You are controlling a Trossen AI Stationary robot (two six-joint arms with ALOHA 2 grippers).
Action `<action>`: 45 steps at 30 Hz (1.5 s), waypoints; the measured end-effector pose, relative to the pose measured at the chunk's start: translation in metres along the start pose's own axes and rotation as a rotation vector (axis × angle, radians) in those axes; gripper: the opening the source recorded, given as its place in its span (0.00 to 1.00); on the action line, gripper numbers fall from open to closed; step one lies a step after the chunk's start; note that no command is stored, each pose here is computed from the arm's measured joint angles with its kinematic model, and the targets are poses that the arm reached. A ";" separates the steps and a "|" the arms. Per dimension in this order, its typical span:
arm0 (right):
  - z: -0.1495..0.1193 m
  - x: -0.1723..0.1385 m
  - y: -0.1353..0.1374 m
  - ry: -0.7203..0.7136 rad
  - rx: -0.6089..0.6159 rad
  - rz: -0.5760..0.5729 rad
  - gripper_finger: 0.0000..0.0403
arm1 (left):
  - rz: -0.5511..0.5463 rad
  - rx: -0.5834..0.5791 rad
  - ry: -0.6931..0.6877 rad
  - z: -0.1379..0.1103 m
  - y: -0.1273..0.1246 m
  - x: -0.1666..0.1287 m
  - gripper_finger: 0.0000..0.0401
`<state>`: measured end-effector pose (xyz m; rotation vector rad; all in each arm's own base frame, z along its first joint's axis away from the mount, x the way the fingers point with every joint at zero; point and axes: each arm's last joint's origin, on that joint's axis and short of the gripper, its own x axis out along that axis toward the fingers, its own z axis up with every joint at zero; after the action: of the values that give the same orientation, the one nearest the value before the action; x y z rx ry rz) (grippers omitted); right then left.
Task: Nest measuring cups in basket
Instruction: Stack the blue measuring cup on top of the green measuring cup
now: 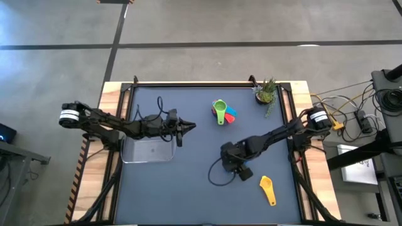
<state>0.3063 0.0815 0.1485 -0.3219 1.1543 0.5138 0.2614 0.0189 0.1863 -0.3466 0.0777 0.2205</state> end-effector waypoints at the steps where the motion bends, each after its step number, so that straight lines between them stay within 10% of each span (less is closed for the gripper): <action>1: 0.003 -0.001 0.000 -0.005 -0.008 -0.004 0.41 | 0.000 0.000 0.000 0.000 0.000 0.000 0.04; 10: 0.019 -0.019 -0.002 0.022 0.026 -0.002 0.61 | 0.000 0.000 0.002 0.000 0.000 0.000 0.04; 16: 0.023 -0.032 -0.002 0.095 0.311 -0.036 0.68 | -0.004 0.001 0.005 -0.001 -0.001 0.000 0.04; 28: -0.018 -0.065 0.029 0.042 0.705 -0.383 0.59 | -0.013 0.000 0.015 -0.002 -0.004 -0.001 0.04; 45: -0.073 -0.043 0.044 -0.146 1.104 -0.287 0.55 | -0.013 -0.001 0.015 -0.002 -0.004 -0.001 0.04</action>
<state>0.2118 0.0729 0.1612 0.4972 1.0679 -0.3783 0.2616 0.0145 0.1853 -0.3495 0.0905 0.2055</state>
